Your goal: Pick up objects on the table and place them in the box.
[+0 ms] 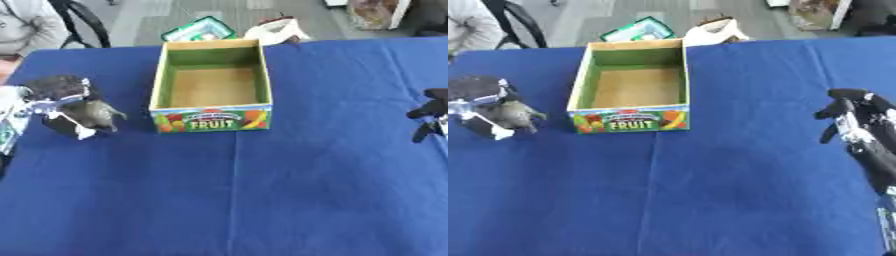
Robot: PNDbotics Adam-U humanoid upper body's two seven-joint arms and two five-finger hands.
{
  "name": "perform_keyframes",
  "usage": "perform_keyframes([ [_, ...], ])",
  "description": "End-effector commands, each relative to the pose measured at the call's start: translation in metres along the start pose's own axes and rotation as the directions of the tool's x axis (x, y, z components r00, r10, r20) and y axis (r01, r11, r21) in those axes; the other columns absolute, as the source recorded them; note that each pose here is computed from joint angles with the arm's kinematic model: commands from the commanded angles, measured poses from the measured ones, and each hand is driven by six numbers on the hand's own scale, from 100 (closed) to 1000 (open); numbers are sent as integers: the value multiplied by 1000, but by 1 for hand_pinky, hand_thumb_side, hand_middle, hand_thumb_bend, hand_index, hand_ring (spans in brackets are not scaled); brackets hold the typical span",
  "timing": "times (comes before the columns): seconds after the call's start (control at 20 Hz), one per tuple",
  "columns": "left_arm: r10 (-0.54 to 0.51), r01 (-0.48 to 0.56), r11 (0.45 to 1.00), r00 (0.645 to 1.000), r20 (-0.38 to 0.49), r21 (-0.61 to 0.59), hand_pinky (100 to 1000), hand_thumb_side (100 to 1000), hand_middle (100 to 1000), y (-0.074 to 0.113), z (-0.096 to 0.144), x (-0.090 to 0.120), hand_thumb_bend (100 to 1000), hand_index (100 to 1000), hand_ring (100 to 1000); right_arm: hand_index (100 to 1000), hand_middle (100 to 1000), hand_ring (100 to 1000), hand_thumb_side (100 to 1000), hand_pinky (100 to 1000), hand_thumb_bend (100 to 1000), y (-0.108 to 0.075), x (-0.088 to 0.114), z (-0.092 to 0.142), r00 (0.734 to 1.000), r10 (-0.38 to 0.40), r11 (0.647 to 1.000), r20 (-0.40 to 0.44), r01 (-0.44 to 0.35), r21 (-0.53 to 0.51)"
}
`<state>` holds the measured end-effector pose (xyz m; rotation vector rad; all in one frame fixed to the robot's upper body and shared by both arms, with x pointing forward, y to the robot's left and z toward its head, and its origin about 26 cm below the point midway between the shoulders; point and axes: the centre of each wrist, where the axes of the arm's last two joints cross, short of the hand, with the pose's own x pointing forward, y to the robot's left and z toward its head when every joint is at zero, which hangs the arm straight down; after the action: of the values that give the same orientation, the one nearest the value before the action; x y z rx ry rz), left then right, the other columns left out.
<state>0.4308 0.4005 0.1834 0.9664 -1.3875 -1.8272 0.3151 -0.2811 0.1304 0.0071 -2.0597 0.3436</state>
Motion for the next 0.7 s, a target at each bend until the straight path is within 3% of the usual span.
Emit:
perform_keyframes([
  [0.05, -63, 65, 995, 998, -22, 81, 402, 266, 255, 46, 12, -12, 170, 398, 338, 728, 509, 610, 442, 358, 100, -5, 7, -2, 999, 29, 999, 19, -29, 15],
  [0.4, -105, 102, 979, 994, 6, 176, 408, 259, 257, 82, -10, -3, 223, 395, 341, 728, 508, 610, 440, 358, 100, -4, 7, -2, 999, 29, 999, 18, -30, 32],
  [0.7, -100, 94, 958, 995, 9, 270, 413, 240, 265, 87, -39, 10, 205, 405, 348, 727, 508, 610, 437, 357, 100, -2, 8, -5, 999, 28, 998, 28, -29, 54],
])
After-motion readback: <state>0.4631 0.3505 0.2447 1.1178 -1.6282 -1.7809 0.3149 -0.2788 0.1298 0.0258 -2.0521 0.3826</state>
